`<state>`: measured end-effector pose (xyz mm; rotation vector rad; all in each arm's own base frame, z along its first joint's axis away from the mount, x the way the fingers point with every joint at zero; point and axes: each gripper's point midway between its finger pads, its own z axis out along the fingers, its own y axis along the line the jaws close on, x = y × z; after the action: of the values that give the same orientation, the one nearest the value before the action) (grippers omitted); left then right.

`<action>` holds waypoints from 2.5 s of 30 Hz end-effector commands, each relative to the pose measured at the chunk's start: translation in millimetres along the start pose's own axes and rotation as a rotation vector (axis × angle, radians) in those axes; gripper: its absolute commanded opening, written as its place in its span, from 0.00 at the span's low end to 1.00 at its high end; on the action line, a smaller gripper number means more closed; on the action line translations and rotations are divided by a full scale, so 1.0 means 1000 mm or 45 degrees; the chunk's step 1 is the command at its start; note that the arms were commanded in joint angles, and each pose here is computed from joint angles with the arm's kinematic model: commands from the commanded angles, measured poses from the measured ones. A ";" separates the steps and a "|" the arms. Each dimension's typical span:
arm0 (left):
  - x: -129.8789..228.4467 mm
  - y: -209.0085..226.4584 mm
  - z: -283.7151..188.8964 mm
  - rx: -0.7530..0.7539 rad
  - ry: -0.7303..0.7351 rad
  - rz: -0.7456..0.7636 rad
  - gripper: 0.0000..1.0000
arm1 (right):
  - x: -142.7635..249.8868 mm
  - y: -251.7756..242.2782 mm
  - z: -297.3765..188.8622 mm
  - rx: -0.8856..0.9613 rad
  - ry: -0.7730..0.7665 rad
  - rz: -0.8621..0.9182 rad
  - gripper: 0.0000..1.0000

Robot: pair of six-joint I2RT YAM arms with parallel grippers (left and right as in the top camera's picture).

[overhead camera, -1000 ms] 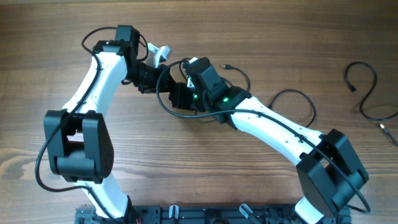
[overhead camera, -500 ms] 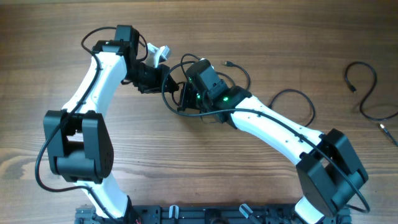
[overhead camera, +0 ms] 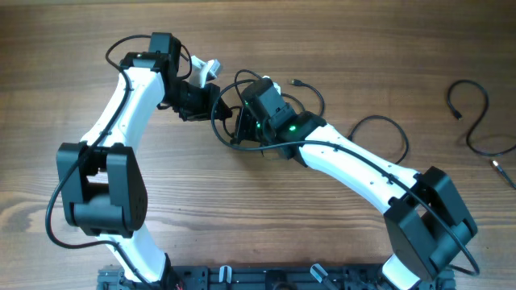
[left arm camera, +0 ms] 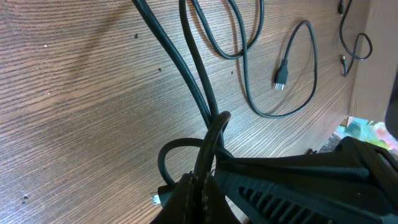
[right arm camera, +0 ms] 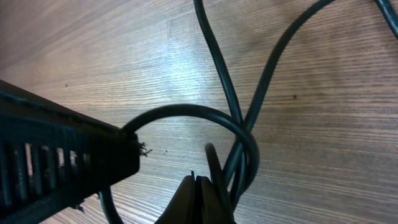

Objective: Untangle cables

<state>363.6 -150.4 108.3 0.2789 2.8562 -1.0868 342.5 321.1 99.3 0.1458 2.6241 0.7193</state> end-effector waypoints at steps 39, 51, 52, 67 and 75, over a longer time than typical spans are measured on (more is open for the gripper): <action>-0.006 0.025 -0.007 -0.209 -0.028 0.020 0.04 | 0.016 -0.016 0.006 0.134 0.023 -0.027 0.26; 0.003 0.002 -0.003 -0.042 0.019 0.238 0.04 | -0.007 -0.034 0.004 0.164 -0.020 -0.012 0.41; 0.005 -0.003 -0.003 -0.007 0.024 0.259 0.04 | -0.007 -0.034 0.004 0.165 -0.019 -0.021 0.41; 0.024 -0.046 -0.009 0.319 0.037 0.459 0.04 | -0.017 -0.042 0.003 0.227 -0.091 -0.038 0.41; 0.023 -0.049 -0.010 0.341 0.027 0.459 0.04 | 0.006 -0.031 0.015 0.121 0.067 -0.030 0.46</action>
<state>329.8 -167.4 129.7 0.7527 2.6319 -1.3125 353.8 285.3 80.7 0.1873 2.6397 0.5008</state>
